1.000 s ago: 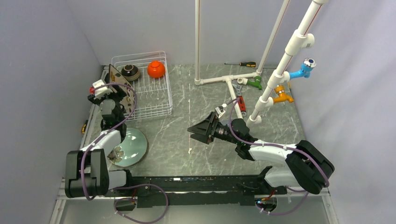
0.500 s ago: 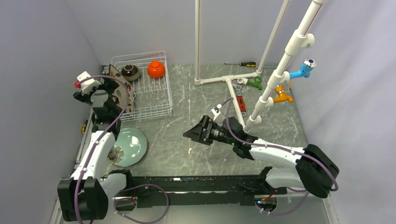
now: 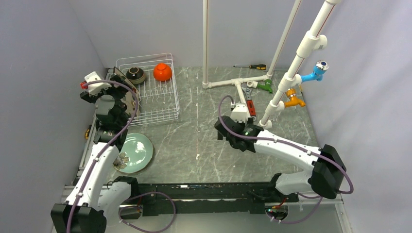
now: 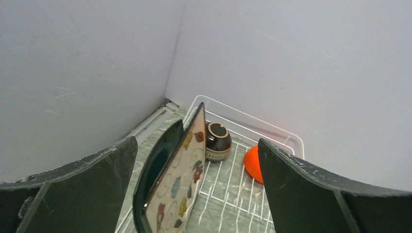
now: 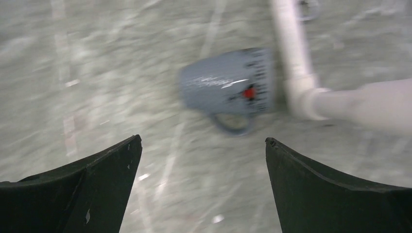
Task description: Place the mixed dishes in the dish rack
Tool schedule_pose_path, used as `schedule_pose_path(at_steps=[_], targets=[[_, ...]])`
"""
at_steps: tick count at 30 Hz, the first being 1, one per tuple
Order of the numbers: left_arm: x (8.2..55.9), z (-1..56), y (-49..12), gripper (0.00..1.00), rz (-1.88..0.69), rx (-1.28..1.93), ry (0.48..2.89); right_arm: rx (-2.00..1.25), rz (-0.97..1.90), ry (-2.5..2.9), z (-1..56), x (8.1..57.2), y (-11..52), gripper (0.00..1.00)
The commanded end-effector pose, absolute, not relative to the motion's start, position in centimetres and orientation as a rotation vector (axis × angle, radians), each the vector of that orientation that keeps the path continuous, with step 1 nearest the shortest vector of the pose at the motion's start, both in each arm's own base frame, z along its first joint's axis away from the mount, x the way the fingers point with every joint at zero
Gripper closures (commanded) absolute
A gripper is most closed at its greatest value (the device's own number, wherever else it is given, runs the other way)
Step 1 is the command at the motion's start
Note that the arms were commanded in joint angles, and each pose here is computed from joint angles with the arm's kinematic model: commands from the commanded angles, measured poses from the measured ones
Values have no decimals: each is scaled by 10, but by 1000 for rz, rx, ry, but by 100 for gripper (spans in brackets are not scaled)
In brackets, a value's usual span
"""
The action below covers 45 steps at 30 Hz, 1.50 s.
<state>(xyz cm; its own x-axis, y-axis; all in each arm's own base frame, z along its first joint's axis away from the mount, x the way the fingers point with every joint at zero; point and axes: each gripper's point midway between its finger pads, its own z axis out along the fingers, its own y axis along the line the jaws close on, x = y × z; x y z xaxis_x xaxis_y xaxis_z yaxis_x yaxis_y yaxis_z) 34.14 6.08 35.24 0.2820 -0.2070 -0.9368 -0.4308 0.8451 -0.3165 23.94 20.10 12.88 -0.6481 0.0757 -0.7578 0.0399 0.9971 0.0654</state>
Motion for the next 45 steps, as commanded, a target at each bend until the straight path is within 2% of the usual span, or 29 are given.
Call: schedule_pose_path(at_steps=[1,6,14,24,27,29,33,39,40,45], targets=[[341,377,43,1,94,-513,1275,39,-264,2245,131,258,133,1],[342,378,31,1,57,-478,1278,-30,-92,2297,116,282,144,1],[343,381,21,1,4,-468,1289,-19,12,2343,101,305,154,1],[340,400,-6,1,-87,-362,1297,70,151,2392,75,309,168,1],[340,401,-17,1,-134,-339,1304,84,239,2380,73,309,179,4],[341,400,-22,1,-151,-325,1307,105,291,2364,74,310,185,13],[343,399,-29,1,-188,-316,1320,106,364,2335,72,313,194,38],[343,398,-32,1,-190,-309,1327,20,229,2367,67,315,209,87],[343,398,-32,1,-191,-310,1326,-7,181,2356,69,314,214,93],[345,396,-33,1,-192,-309,1337,-199,-92,2354,68,305,239,100]])
